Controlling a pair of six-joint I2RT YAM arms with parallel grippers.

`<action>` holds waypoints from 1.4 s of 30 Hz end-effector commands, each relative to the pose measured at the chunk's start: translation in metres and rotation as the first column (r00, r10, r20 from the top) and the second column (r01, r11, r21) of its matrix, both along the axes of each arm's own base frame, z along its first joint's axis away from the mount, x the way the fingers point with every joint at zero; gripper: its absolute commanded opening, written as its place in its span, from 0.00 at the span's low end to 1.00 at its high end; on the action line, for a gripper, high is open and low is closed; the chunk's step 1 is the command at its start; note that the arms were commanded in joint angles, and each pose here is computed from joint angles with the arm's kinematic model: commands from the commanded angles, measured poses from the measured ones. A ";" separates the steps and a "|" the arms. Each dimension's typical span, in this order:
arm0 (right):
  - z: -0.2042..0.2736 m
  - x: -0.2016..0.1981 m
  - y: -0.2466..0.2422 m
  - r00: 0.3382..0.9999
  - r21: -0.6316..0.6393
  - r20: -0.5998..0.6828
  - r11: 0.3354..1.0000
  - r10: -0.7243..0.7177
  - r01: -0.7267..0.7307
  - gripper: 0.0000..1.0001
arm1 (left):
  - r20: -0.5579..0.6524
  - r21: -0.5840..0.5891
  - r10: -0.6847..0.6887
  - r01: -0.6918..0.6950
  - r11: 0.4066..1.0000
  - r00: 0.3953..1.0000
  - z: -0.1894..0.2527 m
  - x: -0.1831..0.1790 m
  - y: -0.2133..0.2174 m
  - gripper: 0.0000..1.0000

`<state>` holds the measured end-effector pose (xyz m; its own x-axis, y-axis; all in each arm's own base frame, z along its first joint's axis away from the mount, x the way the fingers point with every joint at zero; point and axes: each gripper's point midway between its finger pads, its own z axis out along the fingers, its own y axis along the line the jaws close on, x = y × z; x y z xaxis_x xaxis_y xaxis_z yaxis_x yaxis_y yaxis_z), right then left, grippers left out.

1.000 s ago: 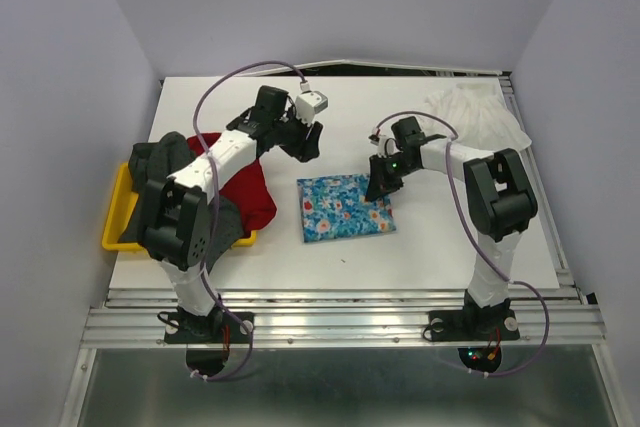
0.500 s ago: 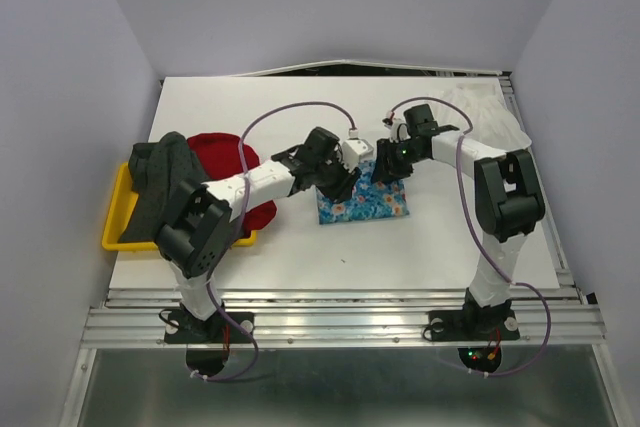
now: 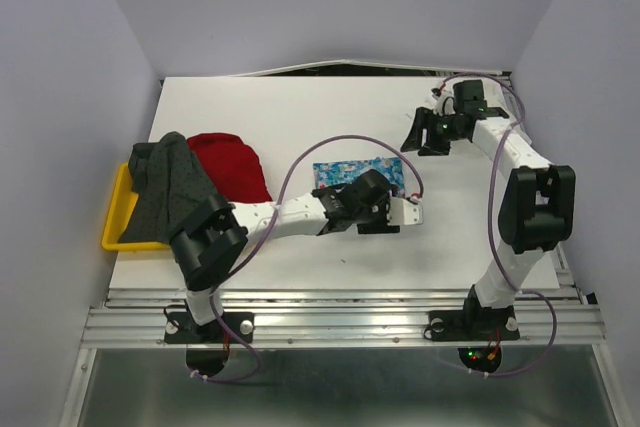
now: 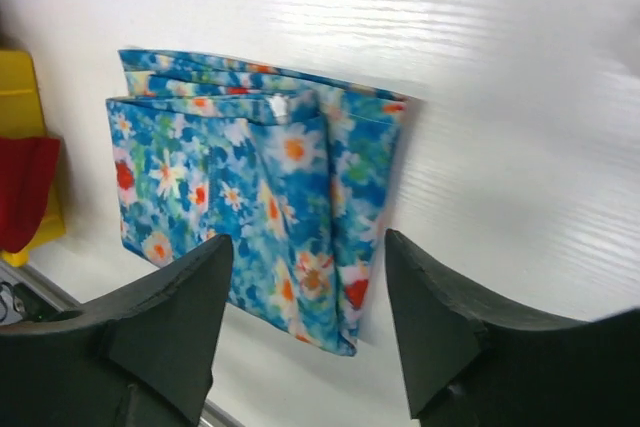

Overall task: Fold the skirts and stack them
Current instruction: Neatly place the folded skirt to the corner

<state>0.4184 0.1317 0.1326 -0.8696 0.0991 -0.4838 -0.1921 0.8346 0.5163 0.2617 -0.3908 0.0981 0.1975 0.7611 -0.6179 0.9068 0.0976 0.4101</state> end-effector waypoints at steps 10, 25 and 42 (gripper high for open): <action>-0.056 -0.056 -0.034 0.971 0.036 -0.230 0.997 -0.061 0.071 0.91 | 0.095 0.109 -0.066 0.056 0.992 0.993 -0.039 0.015 -0.031 0.68; -0.094 -0.082 -0.018 0.948 0.139 -0.319 0.989 -0.009 0.056 0.94 | 0.073 0.139 -0.033 0.023 0.990 0.997 -0.057 0.028 -0.029 0.20; -0.108 -0.079 0.013 0.932 0.321 -0.356 0.945 0.062 0.059 0.98 | -0.104 -0.076 -0.074 0.066 0.995 0.992 -0.009 0.036 -0.034 0.00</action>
<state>0.3383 0.1379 0.0476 -0.9749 0.2026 -0.0919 0.0498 0.6013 0.7975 0.3046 -0.4060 0.0373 0.1343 0.7842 -0.6059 0.9490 0.0742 0.3063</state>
